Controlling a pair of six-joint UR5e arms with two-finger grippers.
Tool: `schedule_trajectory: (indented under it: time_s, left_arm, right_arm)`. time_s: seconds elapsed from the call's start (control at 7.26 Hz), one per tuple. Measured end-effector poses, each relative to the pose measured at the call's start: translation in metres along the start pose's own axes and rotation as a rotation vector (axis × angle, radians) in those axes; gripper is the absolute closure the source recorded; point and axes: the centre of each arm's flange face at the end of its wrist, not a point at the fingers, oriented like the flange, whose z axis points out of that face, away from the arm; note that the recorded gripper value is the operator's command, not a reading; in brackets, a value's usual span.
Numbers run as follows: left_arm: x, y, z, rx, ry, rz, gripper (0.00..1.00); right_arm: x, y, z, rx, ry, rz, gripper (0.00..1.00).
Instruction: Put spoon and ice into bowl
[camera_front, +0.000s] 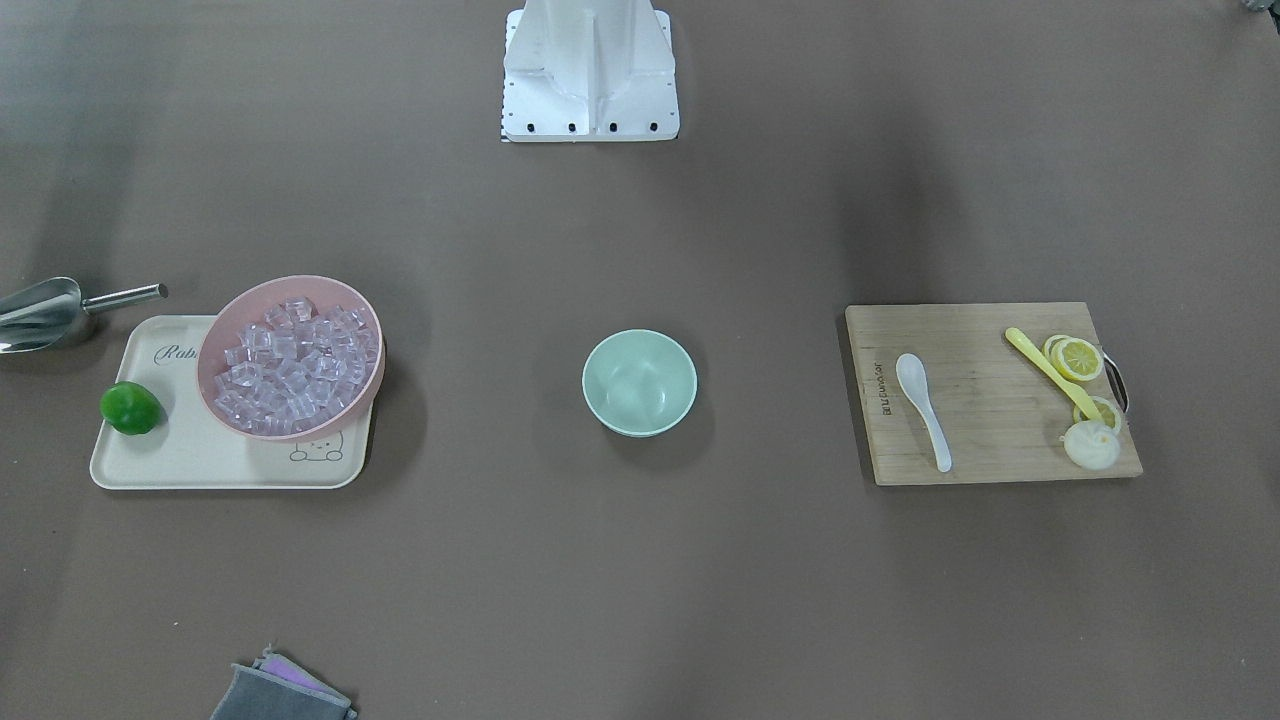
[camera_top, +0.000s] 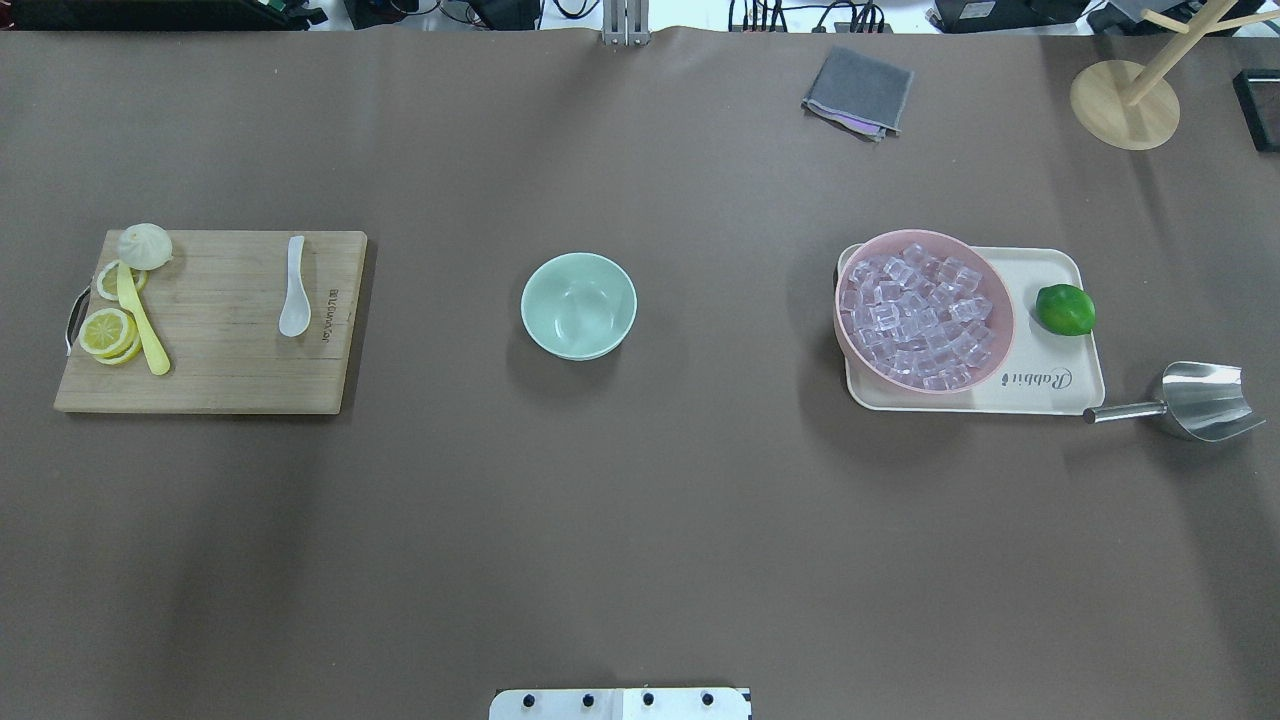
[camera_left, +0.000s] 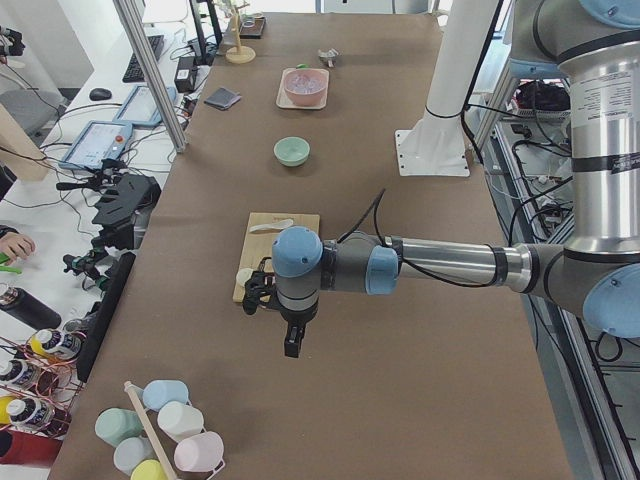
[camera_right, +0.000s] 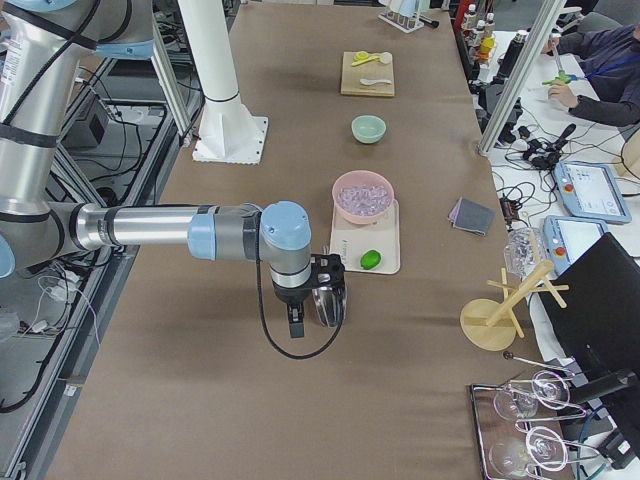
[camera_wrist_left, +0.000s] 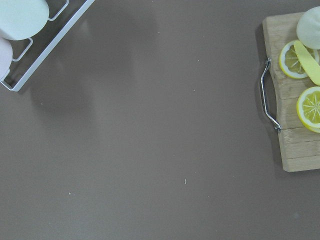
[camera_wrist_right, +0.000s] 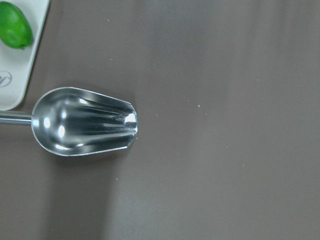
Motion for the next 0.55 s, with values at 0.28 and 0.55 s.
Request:
schedule_trajectory:
  time_s: [0.28,0.55]
  left_arm:
    - [0.017,-0.01,-0.02,0.043,-0.004,0.038,0.02]
    - [0.036,-0.024,-0.041,0.153,-0.014,0.141,0.02]
  right_arm:
    - [-0.013,-0.014,-0.015,0.14,-0.002,-0.118,0.0]
    - [-0.025,-0.025,-0.029,0.245,0.01,-0.203,0.0]
